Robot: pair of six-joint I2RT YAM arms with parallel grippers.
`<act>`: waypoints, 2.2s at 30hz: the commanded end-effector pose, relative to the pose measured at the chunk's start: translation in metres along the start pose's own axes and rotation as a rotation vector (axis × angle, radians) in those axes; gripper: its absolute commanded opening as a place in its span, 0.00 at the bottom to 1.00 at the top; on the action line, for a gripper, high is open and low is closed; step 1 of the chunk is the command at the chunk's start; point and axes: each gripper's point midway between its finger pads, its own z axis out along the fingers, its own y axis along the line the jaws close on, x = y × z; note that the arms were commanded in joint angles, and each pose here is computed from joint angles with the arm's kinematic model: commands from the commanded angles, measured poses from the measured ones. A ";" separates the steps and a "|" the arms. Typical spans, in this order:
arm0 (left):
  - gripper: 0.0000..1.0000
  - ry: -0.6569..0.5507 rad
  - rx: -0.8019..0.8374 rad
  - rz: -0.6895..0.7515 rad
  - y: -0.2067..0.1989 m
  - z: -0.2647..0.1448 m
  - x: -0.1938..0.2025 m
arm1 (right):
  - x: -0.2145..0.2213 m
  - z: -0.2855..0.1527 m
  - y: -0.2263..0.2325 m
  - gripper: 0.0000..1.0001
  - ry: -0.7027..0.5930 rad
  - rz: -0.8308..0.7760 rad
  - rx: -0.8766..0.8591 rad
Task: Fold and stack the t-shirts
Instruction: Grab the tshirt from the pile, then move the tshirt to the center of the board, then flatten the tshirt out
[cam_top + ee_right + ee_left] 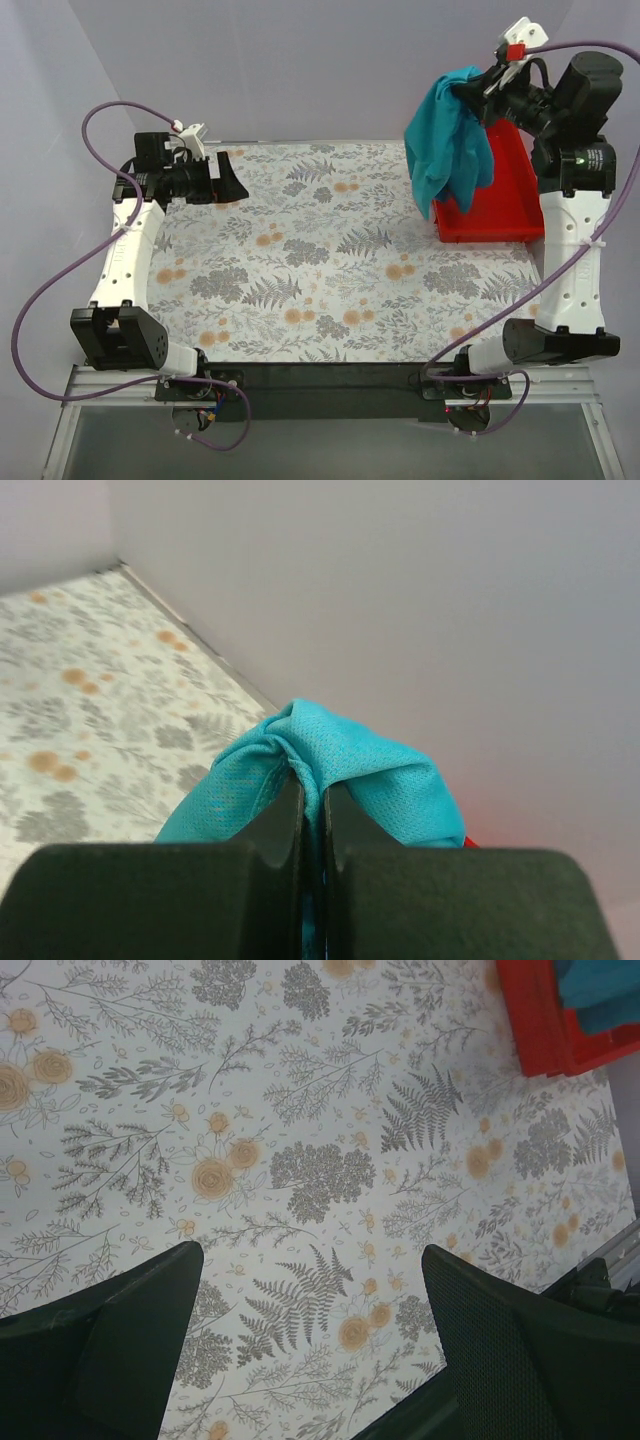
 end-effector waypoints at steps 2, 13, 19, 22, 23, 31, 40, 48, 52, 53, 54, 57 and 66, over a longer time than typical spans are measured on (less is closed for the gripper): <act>0.91 -0.060 0.060 0.008 -0.020 -0.021 -0.019 | -0.025 0.014 0.049 0.01 -0.110 0.067 -0.103; 0.91 0.023 0.125 -0.008 -0.021 -0.013 0.008 | 0.097 0.066 0.226 0.98 0.195 0.307 -0.511; 0.91 0.111 0.208 -0.016 -0.022 -0.002 0.045 | 0.181 0.046 0.232 0.98 0.451 0.252 -0.515; 0.91 0.193 0.227 0.002 -0.024 0.017 0.076 | 0.241 0.027 0.230 0.96 0.598 0.229 -0.477; 0.91 0.220 0.223 0.001 -0.023 0.024 0.086 | 0.258 0.023 0.225 0.92 0.637 0.221 -0.460; 0.82 0.350 0.054 0.031 0.000 0.099 0.136 | 0.358 0.015 0.207 0.84 0.912 0.153 -0.350; 0.72 0.429 -0.109 0.081 0.035 0.152 0.154 | 0.435 0.020 0.219 0.72 1.064 0.174 -0.339; 0.14 0.504 -0.080 0.036 0.043 0.172 0.178 | 0.411 0.042 0.269 0.13 0.967 0.299 -0.521; 0.00 0.445 -0.126 0.028 0.064 0.164 0.152 | 0.368 0.049 0.289 0.01 0.860 0.362 -0.630; 0.00 0.431 -0.137 0.024 0.070 0.159 0.142 | 0.354 0.049 0.293 0.01 0.822 0.387 -0.670; 0.00 0.377 -0.154 0.031 0.083 0.151 0.118 | 0.343 0.047 0.294 0.01 0.806 0.399 -0.690; 0.00 0.322 -0.201 0.047 0.113 0.135 0.081 | 0.303 0.039 0.300 0.01 0.696 0.415 -0.773; 0.00 0.355 -0.293 0.056 0.150 0.130 0.063 | 0.329 0.047 0.257 0.01 0.840 0.337 -0.690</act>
